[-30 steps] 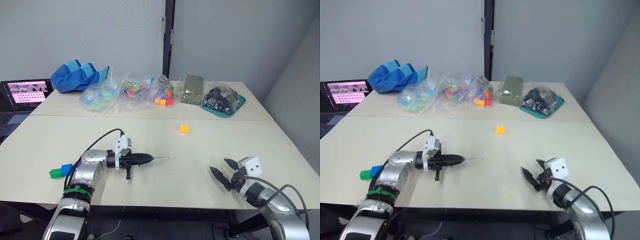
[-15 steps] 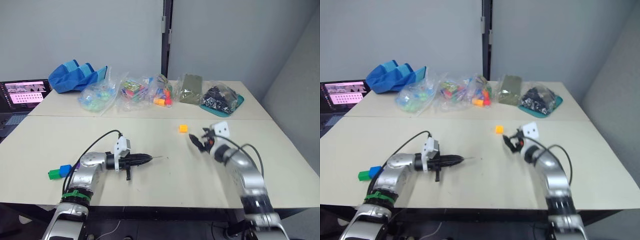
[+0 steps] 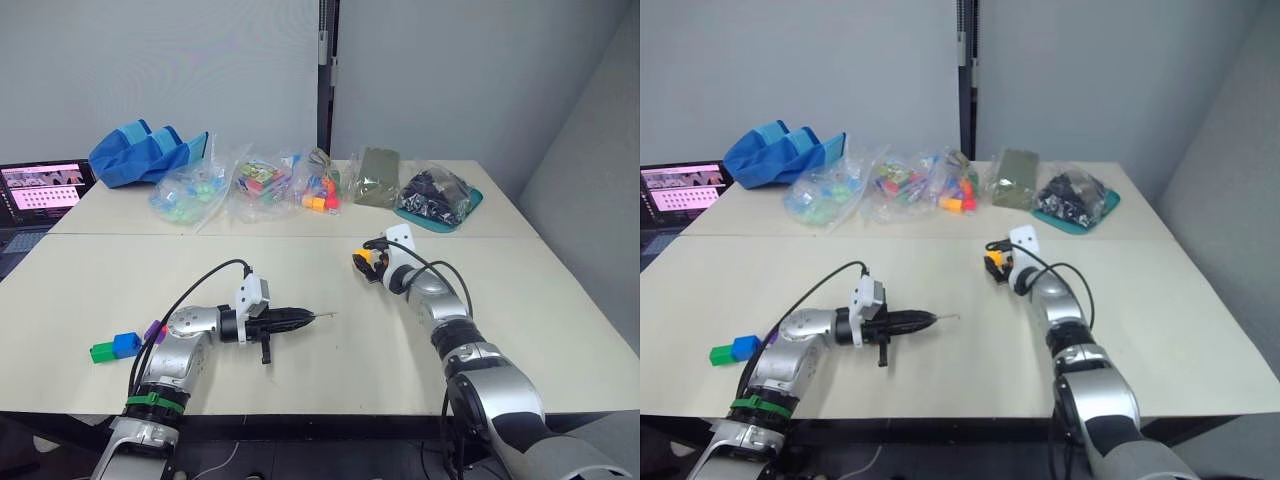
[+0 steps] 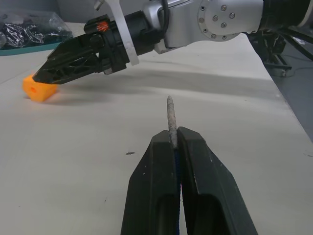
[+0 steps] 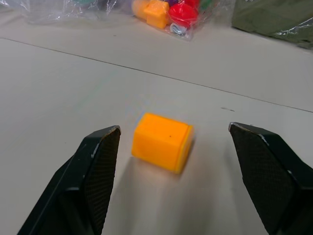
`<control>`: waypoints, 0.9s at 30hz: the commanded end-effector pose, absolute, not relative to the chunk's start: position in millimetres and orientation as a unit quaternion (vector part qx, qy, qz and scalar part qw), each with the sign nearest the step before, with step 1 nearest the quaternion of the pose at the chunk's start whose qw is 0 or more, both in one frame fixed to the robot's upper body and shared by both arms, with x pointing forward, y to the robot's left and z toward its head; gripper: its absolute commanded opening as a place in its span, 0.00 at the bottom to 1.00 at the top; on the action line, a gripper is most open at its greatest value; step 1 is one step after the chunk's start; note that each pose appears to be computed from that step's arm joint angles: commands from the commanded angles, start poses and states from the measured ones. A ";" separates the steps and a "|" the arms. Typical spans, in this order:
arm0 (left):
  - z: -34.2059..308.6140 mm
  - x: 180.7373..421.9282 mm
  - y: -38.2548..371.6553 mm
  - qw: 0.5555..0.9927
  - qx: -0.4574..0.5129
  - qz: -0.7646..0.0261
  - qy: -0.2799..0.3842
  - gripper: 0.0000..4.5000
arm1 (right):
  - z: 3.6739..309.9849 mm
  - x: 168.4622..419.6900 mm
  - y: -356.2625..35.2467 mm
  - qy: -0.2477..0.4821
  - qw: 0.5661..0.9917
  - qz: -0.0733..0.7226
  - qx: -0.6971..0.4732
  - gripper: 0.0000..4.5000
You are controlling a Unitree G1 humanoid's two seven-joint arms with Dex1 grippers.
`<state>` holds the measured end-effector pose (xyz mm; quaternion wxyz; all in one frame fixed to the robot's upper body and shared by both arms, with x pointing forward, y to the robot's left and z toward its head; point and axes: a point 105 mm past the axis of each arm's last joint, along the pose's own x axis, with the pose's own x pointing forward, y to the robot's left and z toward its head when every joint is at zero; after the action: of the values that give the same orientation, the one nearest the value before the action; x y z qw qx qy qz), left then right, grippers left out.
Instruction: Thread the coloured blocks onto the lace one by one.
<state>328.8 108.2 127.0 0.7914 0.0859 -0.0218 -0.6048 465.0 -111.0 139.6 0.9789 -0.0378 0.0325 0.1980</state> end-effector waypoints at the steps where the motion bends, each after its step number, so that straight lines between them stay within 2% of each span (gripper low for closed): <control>1: 137.4 328.0 107.8 0.792 0.094 -0.602 -0.039 0.00 | 154.9 470.8 -103.1 0.010 0.981 0.193 -0.036 0.83; 11: 138.5 328.1 108.7 0.797 0.099 -0.595 -0.034 0.00 | 146.5 475.0 -96.1 0.037 0.985 0.162 -0.034 0.83; 14: 138.5 328.5 107.7 0.797 0.100 -0.594 -0.032 0.00 | 139.9 474.6 -98.8 0.048 0.987 0.150 -0.035 0.68; 19: 137.1 327.7 105.5 0.797 0.100 -0.595 -0.030 0.00 | 140.8 475.0 -101.9 0.043 0.989 0.143 -0.025 0.28; 27: 133.1 325.7 104.8 0.798 0.096 -0.594 -0.024 0.00 | 138.7 472.2 -104.6 0.033 0.986 0.162 -0.030 0.26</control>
<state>328.2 107.3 124.8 0.8024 0.0865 -0.0083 -0.5904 469.6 -103.2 122.0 0.9850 -0.0247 0.0678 0.1566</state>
